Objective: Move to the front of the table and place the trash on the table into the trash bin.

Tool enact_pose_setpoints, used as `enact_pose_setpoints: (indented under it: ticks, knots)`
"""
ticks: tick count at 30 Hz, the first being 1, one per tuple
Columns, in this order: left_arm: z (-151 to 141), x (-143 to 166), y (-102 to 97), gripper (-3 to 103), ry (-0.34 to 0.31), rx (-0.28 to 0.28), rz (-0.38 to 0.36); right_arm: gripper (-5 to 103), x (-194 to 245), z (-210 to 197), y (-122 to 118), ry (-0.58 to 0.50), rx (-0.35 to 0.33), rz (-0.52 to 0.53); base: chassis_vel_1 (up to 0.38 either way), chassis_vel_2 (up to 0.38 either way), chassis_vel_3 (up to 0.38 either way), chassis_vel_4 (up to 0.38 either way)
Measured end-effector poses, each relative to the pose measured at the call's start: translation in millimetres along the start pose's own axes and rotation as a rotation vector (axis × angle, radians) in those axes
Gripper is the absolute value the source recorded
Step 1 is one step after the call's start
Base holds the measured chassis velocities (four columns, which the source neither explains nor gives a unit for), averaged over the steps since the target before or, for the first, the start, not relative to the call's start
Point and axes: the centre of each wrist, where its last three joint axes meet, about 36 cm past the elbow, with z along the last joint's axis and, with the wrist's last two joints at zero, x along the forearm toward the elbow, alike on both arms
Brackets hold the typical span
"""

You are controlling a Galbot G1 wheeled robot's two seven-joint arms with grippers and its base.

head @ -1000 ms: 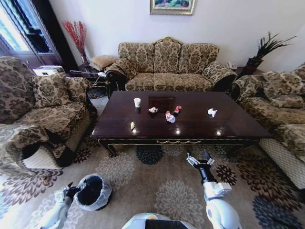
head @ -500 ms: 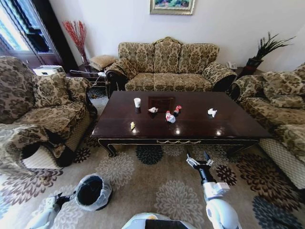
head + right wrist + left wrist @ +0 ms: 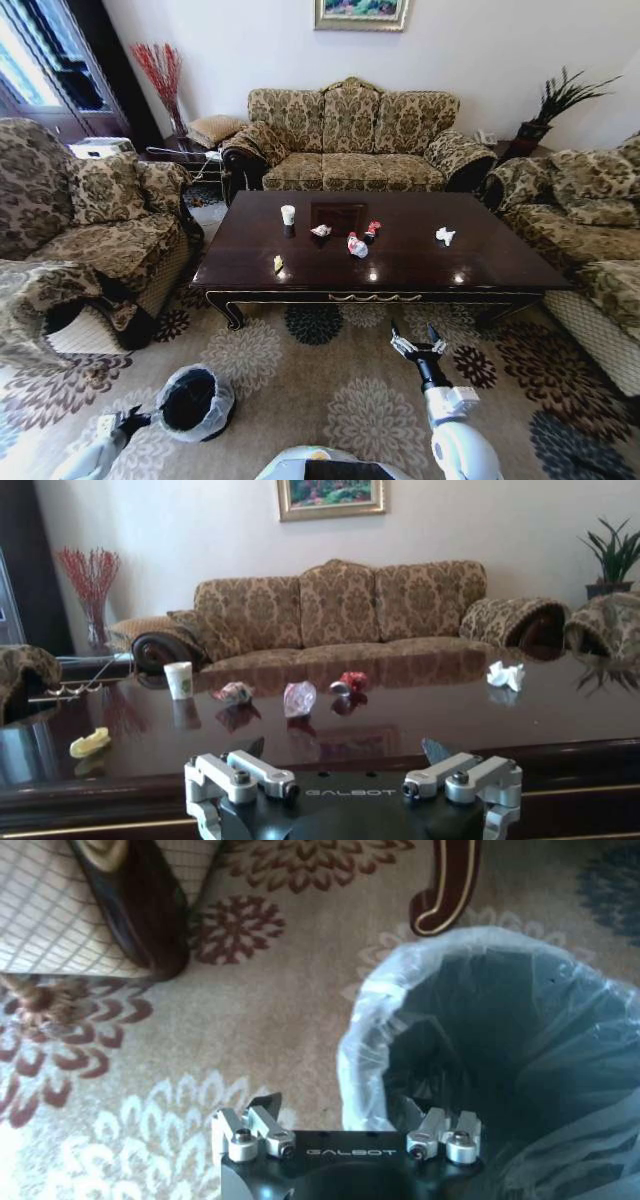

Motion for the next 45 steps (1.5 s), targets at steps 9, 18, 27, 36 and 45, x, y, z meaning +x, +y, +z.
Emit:
enact_pose_setpoints:
  ticks: [9, 18, 27, 36, 45]
  knots:
    - [5.3, -31.1, -16.4, 81, 0.019, -0.009, 0.000, 100, 5.2, 1.8, -3.2, 0.014, 0.006, 0.004, 0.000, 0.000, 0.000, 0.000]
    - [0.1, -43.0, -22.5, 53, 0.027, -0.003, -0.023, 100, 10.7, 2.7, -5.1, 0.021, -0.001, 0.010, 0.000, 0.000, 0.000, 0.000]
    - [-6.4, -49.2, -22.3, 20, 0.038, -0.015, -0.030, 100, 11.2, 4.1, -6.7, 0.021, -0.007, 0.016, 0.000, 0.000, 0.000, 0.000]
    - [-9.5, -50.6, -21.6, 2, 0.045, -0.031, -0.022, 100, 7.6, 4.0, -7.5, 0.017, -0.010, 0.017, 0.000, 0.000, 0.000, 0.000]
    - [-5.5, -44.5, -21.3, 2, 0.022, -0.007, -0.012, 100, 5.8, 3.8, -9.0, 0.015, -0.018, 0.022, 0.000, 0.000, 0.000, 0.000]
